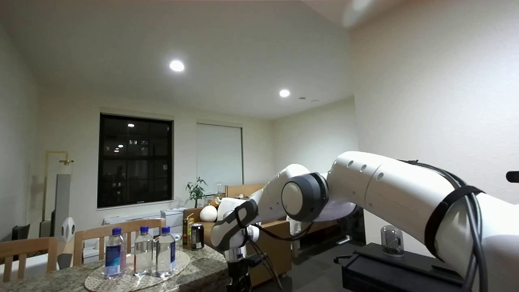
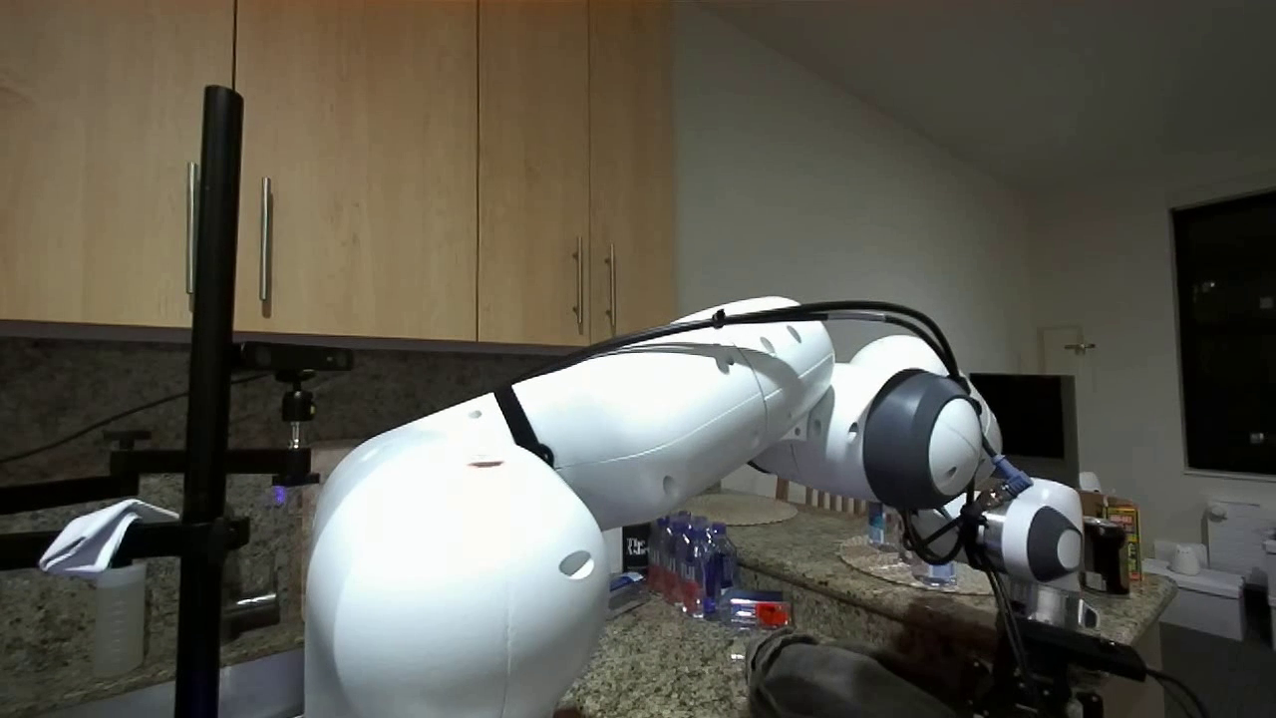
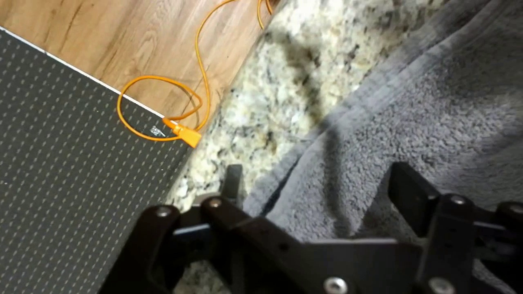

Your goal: Move the towel to the left

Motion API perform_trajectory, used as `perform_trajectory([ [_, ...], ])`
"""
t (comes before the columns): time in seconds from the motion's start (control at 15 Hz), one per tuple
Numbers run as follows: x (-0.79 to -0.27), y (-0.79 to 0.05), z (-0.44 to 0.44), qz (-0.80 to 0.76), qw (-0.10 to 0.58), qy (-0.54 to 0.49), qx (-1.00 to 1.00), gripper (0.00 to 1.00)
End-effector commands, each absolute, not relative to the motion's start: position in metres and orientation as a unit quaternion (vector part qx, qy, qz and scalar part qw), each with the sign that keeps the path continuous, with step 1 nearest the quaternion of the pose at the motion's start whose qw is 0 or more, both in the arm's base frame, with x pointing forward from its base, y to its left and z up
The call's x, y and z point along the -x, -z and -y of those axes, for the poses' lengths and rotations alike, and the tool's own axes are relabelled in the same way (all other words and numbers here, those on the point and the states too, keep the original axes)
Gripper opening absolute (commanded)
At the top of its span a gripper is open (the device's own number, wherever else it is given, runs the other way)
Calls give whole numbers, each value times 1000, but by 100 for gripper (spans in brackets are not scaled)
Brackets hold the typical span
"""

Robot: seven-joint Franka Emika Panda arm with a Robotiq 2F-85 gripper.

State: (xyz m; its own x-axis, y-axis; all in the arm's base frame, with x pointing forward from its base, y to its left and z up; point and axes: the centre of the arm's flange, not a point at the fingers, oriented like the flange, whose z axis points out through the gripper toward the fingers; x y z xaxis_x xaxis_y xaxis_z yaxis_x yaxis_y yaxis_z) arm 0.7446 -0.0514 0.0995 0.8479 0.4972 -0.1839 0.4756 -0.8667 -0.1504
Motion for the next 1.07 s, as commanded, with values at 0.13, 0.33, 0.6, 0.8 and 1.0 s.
perform_trajectory([
  [0.13, -750, -96, 53, 268, 89, -134, 950, 47],
  [0.33, -748, -100, 47, 270, 98, -136, 948, 28],
  [0.6, -741, -102, 37, 263, 104, -134, 950, 8],
  [0.8, -739, -100, 28, 260, 111, -137, 949, 3],
  [1.0, -735, -103, 23, 260, 118, -134, 949, 7],
])
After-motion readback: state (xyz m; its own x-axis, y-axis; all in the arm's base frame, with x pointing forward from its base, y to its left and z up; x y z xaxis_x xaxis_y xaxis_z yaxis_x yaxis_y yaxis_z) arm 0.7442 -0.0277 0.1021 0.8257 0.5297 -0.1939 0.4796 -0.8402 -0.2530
